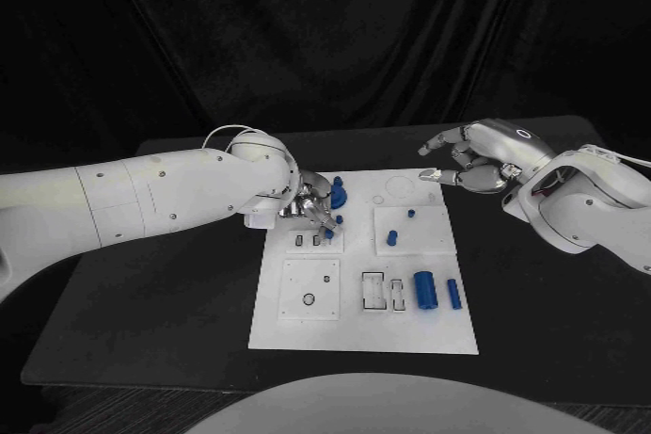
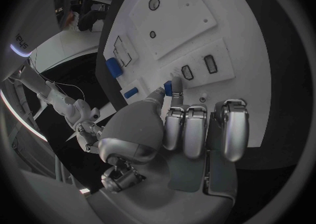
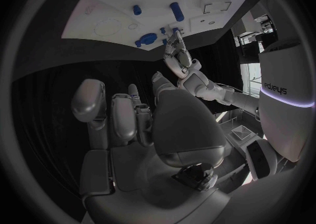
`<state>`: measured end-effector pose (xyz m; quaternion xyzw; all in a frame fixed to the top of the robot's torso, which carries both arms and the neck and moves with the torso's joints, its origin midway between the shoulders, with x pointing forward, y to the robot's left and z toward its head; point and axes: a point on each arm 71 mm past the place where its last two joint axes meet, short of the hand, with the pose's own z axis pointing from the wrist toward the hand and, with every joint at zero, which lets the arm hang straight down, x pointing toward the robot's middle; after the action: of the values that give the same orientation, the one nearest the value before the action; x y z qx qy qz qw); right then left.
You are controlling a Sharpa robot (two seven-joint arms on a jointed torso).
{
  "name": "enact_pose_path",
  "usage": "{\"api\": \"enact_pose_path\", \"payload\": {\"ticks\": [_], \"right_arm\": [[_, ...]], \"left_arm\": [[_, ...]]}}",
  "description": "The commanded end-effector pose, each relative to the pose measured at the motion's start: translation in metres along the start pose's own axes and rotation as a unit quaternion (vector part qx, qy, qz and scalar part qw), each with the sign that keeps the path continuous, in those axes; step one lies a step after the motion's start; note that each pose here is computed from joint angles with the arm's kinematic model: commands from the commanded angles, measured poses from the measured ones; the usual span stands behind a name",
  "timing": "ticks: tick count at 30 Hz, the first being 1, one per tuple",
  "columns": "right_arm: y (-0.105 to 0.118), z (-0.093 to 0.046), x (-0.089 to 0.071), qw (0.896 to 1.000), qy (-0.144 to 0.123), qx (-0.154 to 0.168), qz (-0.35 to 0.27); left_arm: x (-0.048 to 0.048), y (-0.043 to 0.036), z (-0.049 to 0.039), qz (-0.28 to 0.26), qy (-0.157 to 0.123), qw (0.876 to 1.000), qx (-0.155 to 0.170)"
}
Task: Assemble the parts on the task board
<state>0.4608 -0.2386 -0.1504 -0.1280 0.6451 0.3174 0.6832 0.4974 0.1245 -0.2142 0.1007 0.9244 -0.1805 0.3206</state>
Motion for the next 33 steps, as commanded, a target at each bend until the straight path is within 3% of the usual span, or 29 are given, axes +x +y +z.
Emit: {"api": "enact_pose_path", "payload": {"ticks": [1,18,33], "right_arm": [[-0.0016,-0.0003,0.0017,1.0,0.005,0.01,0.001],[-0.0019,-0.0006,0.0025,1.0,0.009,0.011,0.001],[-0.0037,-0.0013,0.0035,1.0,0.013,0.016,0.004]], "left_arm": [[0.0023,-0.0019,0.0008,0.002,0.01,1.0,0.007],[0.0028,0.0,0.0001,0.001,0.009,1.0,0.008],[0.0026,0.0065,-0.0031,-0.007,-0.003,1.0,0.003]]}}
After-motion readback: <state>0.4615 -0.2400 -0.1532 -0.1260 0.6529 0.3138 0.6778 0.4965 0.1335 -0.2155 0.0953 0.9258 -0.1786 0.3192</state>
